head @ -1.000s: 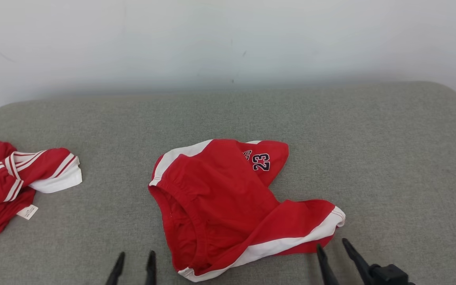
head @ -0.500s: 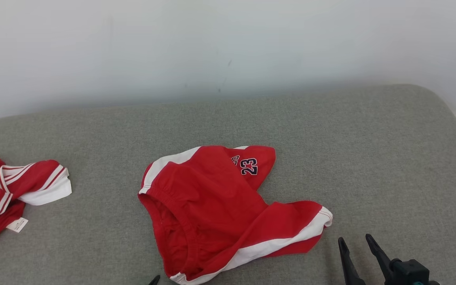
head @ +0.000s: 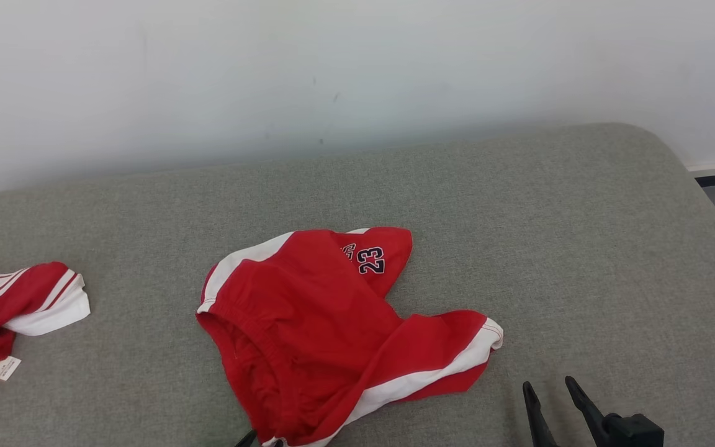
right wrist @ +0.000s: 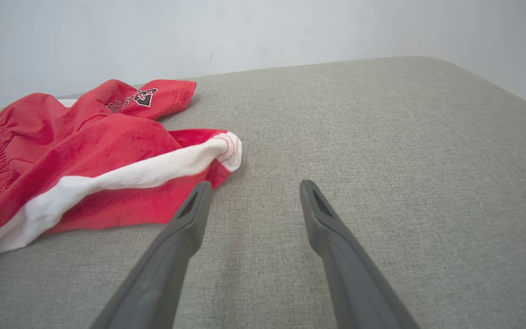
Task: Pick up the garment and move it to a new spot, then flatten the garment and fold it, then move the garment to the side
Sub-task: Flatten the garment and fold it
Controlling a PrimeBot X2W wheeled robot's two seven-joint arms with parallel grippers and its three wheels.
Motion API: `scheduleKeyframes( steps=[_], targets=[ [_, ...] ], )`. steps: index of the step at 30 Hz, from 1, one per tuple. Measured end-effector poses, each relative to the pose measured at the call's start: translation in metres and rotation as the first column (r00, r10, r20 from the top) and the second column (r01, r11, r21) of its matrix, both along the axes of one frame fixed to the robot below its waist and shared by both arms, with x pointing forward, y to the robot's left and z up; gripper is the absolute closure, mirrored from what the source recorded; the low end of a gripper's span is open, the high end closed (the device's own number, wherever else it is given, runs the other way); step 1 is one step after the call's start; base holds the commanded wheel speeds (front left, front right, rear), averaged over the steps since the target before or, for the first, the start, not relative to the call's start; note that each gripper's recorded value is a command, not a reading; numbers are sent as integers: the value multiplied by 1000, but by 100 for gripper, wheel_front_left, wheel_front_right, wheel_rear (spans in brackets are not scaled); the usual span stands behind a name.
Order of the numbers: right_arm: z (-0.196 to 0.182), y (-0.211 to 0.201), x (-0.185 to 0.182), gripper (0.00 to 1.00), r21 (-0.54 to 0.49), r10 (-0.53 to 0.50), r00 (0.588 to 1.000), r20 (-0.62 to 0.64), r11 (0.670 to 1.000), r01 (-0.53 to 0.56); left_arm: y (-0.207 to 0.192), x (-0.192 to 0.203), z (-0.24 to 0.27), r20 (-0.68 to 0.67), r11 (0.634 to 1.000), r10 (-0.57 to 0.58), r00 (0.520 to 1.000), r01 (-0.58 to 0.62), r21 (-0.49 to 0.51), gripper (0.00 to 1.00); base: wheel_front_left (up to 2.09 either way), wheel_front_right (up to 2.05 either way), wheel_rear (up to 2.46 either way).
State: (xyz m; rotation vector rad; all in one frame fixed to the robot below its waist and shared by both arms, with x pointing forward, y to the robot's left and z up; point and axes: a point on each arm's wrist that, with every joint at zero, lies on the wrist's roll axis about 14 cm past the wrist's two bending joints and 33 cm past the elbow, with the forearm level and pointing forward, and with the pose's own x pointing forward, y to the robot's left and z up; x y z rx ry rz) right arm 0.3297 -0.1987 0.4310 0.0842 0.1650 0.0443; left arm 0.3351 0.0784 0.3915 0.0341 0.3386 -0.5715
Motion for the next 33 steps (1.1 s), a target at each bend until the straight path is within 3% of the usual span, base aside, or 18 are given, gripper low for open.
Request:
scheduleKeyframes(
  steps=[1, 9, 23, 24, 25, 26, 33],
  targets=[
    [0, -1, -1, 0, 0, -4, 1000, 0, 1000, 4, -1, 3, 2, 5, 1000, -5, 1000, 5, -1, 100, 0, 0, 0],
    [-2, -4, 0, 0, -3, -11, 1000, -6, 1000, 11, 1, 7, 15, 42, 1000, 6, 999, -5, -26, 100, 0, 0, 0],
    [-11, 26, 8, 0, 2, 101, 994, -38, 995, -101, 46, -18, 11, 11, 975, 208, 978, -207, -81, 100, 0, 0, 0],
    [-13, 28, 7, 0, 0, 112, 993, -45, 994, -112, 45, -19, 10, 11, 975, 208, 978, -206, -82, 81, 0, 0, 0],
    [-14, 31, 7, 0, 6, 122, 991, -49, 993, -121, 45, -19, 10, 11, 975, 208, 978, -206, -81, 32, 0, 0, 0],
    [-15, 33, 7, 0, 10, 129, 990, -51, 992, -129, 44, -20, 10, 11, 976, 205, 979, -203, -81, 0, 0, 0, 0],
    [-19, 40, 4, 0, 18, 168, 983, -70, 986, -167, 40, -21, 14, 30, 984, 166, 986, -164, -65, 0, 0, 0, 0]
  ],
)
